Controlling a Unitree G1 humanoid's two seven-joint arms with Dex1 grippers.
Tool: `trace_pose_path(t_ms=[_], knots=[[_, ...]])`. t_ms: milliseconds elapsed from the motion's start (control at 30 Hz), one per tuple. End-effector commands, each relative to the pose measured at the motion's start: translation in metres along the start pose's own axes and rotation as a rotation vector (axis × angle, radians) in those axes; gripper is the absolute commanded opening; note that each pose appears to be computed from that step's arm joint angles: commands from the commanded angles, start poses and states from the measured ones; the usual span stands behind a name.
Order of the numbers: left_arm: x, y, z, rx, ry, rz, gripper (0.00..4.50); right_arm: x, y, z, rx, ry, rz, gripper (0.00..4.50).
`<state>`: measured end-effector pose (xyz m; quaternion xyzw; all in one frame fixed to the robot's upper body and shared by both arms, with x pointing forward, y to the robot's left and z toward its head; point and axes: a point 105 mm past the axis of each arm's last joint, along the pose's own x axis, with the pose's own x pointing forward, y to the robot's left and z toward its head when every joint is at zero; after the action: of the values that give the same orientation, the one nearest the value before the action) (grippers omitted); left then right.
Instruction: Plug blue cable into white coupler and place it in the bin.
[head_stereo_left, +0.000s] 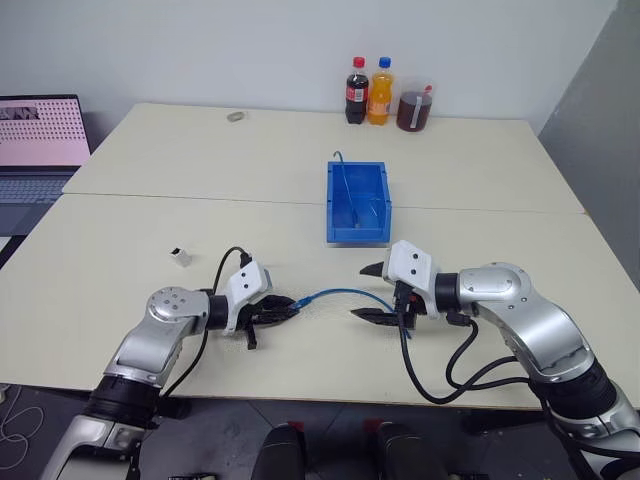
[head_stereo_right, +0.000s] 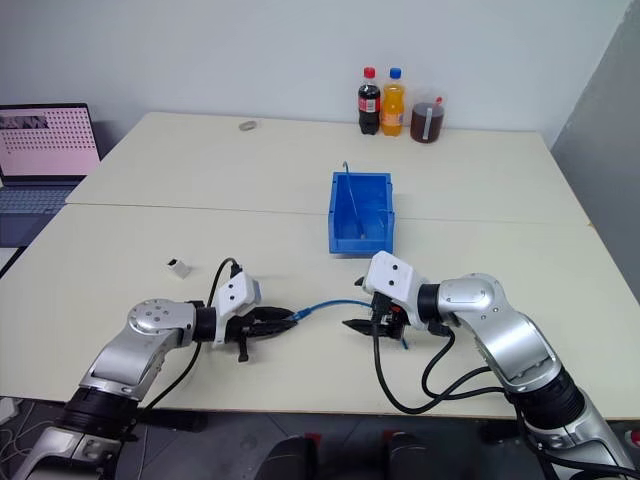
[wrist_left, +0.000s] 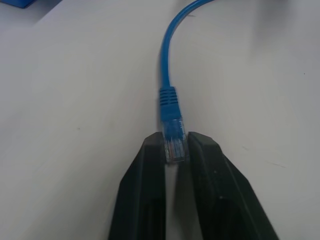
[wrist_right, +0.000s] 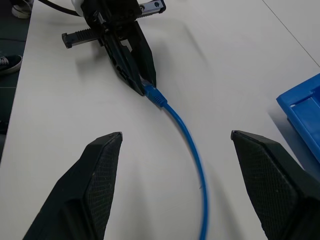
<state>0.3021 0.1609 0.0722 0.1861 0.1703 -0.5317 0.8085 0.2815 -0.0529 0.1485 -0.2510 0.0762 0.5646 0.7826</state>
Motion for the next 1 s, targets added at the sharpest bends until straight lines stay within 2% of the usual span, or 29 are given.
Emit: trace_pose_path(t_ms=[33,267,400,533,833,1000], knots=[[0.009,-0.013,-0.009,-0.023,-0.001,-0.049,0.24,-0.005,0.006,0.013,0.026,-0.093,-0.001,3.72],[-0.001,-0.003,0.045,-0.016,-0.237,-0.018,0.24,-0.017,0.030,0.008,0.201,-0.194,-0.007,3.72],[-0.009,-0.011,0.072,-0.048,-0.320,-0.085,0.24,-0.019,0.042,0.008,0.325,-0.254,-0.006,3.72],[-0.014,-0.020,0.097,-0.126,-0.396,-0.175,0.24,-0.015,0.037,0.011,0.405,-0.345,-0.074,3.72],[-0.016,-0.027,0.114,-0.203,-0.435,-0.251,0.24,-0.017,0.017,0.035,0.586,-0.534,-0.056,3.72],[-0.015,-0.028,0.120,-0.213,-0.449,-0.259,0.24,-0.016,0.014,0.044,0.624,-0.577,-0.017,3.72]])
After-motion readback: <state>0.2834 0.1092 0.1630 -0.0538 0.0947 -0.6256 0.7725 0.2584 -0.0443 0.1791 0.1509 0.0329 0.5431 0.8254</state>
